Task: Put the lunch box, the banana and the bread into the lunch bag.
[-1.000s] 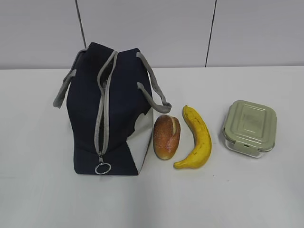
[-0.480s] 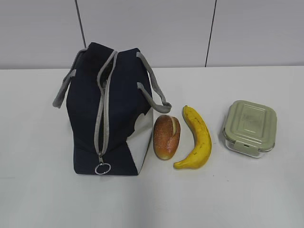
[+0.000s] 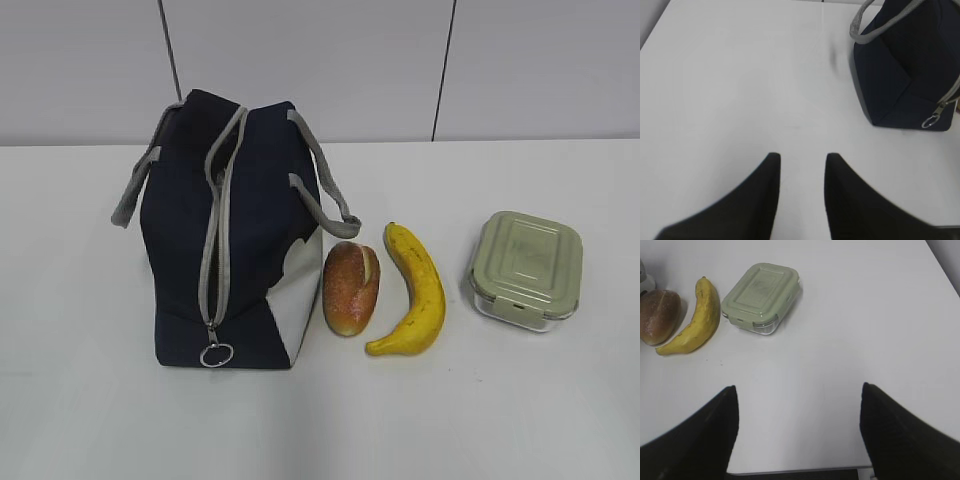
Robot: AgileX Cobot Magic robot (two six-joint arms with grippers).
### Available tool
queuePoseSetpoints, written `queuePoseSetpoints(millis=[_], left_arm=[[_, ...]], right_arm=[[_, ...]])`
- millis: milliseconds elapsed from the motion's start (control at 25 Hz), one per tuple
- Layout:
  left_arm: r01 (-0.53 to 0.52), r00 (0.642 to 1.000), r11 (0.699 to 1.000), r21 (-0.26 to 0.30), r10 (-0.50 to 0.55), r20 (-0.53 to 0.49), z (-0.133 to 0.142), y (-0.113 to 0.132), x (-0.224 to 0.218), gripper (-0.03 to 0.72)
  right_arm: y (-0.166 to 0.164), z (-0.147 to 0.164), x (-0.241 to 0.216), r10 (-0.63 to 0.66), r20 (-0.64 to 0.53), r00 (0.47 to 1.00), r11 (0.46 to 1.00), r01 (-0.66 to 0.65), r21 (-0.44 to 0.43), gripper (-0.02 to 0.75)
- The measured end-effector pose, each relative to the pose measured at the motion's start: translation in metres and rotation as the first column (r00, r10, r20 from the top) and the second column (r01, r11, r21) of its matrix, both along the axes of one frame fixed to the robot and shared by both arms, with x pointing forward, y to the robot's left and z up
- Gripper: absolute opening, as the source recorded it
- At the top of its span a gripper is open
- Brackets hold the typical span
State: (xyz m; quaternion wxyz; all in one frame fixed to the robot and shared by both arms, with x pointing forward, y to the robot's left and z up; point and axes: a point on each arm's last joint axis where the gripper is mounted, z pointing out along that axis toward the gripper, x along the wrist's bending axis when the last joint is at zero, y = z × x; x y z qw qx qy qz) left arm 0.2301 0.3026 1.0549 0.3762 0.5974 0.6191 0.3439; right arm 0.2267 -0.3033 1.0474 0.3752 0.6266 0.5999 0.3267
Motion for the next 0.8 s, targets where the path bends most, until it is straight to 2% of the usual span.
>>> queuePoseSetpoints(millis=[200,400,520,640,800], left_arm=[[0.02,1.0,0.999,-0.032,-0.02,-0.017,0.022,-0.004,0.021,0.235],[0.034,0.995,0.999,-0.042,-0.037,-0.095,0.044,-0.007,0.064,0.235],[0.074,0.991,0.996,-0.05,-0.079,-0.108,0.058,-0.012,0.089,0.237],[0.101,0.989,0.991,-0.085,-0.11,-0.103,0.075,-0.017,0.114,0.238],[0.116,0.973,0.982,-0.146,-0.142,-0.18,0.085,-0.024,0.154,0.248]], right_arm=[[0.0,0.0,0.0,0.0,0.0,1.0,1.0,0.0,0.0,0.56],[0.0,0.0,0.0,0.0,0.0,1.0,1.0,0.0,0.0,0.56],[0.0,0.0,0.0,0.0,0.0,1.0,1.0,0.0,0.0,0.56],[0.0,0.0,0.0,0.0,0.0,1.0,1.0,0.0,0.0,0.56],[0.0,0.0,0.0,0.0,0.0,1.0,1.0,0.0,0.0,0.56]])
